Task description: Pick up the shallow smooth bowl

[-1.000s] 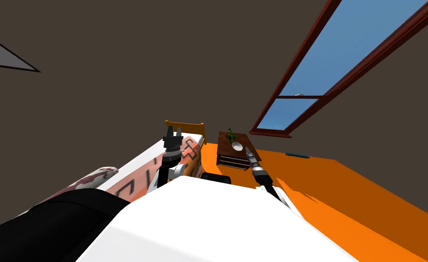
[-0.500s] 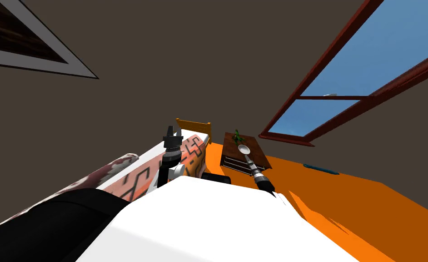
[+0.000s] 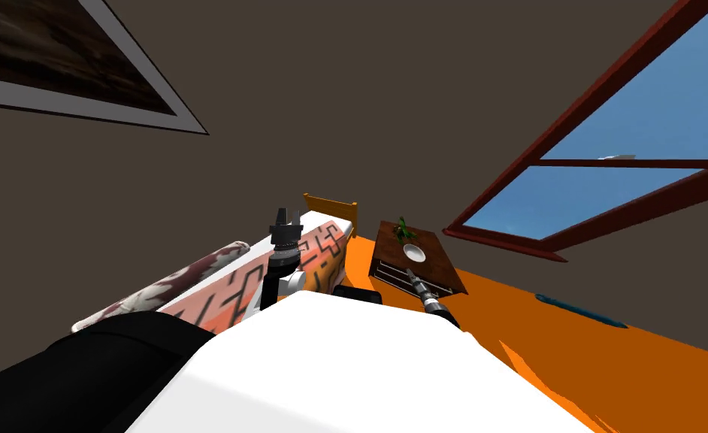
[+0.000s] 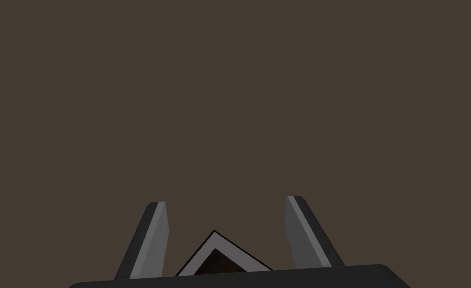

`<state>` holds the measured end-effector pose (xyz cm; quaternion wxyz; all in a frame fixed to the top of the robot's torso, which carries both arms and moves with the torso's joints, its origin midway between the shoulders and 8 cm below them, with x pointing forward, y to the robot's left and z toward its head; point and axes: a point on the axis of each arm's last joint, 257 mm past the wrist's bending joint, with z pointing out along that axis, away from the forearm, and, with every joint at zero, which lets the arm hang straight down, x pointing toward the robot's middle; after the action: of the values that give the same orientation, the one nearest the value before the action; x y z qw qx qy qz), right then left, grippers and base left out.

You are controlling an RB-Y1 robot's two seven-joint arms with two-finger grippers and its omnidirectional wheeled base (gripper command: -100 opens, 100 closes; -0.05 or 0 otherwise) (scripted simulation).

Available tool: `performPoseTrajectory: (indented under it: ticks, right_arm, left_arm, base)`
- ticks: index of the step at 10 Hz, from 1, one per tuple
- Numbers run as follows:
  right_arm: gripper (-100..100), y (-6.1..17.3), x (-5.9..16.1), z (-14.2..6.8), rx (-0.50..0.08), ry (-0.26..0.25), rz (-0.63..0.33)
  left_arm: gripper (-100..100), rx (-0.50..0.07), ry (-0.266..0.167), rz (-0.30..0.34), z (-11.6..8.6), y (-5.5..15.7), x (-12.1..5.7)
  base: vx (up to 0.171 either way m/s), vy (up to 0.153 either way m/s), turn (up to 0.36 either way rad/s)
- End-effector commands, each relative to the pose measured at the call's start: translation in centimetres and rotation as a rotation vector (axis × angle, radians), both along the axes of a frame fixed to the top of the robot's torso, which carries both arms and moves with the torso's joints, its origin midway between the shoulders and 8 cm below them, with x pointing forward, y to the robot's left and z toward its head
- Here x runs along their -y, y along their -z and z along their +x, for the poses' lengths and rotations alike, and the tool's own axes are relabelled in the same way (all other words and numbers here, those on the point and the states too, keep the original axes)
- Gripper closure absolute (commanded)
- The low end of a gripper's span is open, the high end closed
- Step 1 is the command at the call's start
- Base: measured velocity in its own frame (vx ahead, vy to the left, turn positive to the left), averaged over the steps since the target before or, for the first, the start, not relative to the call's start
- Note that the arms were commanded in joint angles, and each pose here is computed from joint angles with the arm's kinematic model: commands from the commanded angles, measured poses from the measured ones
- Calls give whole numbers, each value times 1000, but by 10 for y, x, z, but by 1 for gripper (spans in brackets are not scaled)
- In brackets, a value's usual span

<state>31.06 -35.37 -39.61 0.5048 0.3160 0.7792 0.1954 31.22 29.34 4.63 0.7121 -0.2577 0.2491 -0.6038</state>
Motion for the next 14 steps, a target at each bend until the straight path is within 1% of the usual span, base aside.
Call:
performPoseTrajectory:
  ticks: [1,2,3,4,5,6,7,8,9,10,11,12,13,14]
  right_arm:
    - [-100,21,10,-17,-64,9,-38]
    - [-100,42,24,-36,-135,6,-108]
    - [-100,53,29,-45,-163,16,-111]
    - [-100,67,41,-62,-222,7,-179]
    - [-100,71,43,-65,-232,10,-180]
    - [-100,79,48,-74,-255,17,-183]
    - [-100,82,49,-76,-262,19,-183]
    - [-100,99,63,-100,-334,11,-252]
    - [-100,107,68,-110,-360,18,-254]
    - [-100,124,84,-138,-439,9,-322]
    - [-100,128,87,-145,-456,13,-323]
    - [-100,141,101,-172,-529,-1,-388]
    - [-100,146,105,-181,-550,4,-390]
    - [-100,154,117,-204,-612,-15,-452]
  left_arm:
    - [0,0,0,0,0,0,0]
    - [0,0,0,0,0,0,0]
    - [0,0,0,0,0,0,0]
    - [0,0,0,0,0,0,0]
    - [0,0,0,0,0,0,0]
    - [0,0,0,0,0,0,0]
    - [0,0,0,0,0,0,0]
    - [0,0,0,0,0,0,0]
    - [0,0,0,0,0,0,0]
    - [0,0,0,0,0,0,0]
    - [0,0,0,0,0,0,0]
    - [0,0,0,0,0,0,0]
    - [0,0,0,0,0,0,0]
    - [0,0,0,0,0,0,0]
  base:
    - [15,24,261]
    - [27,28,334]
    - [24,20,231]
    - [32,24,331]
    - [30,15,260]
    - [14,3,38]
    - [2,1,-36]
    - [24,10,350]
    - [36,1,250]
    - [50,7,367]
    - [47,-4,250]
    - [60,0,494]
    - [49,-17,187]
    - [49,-17,332]
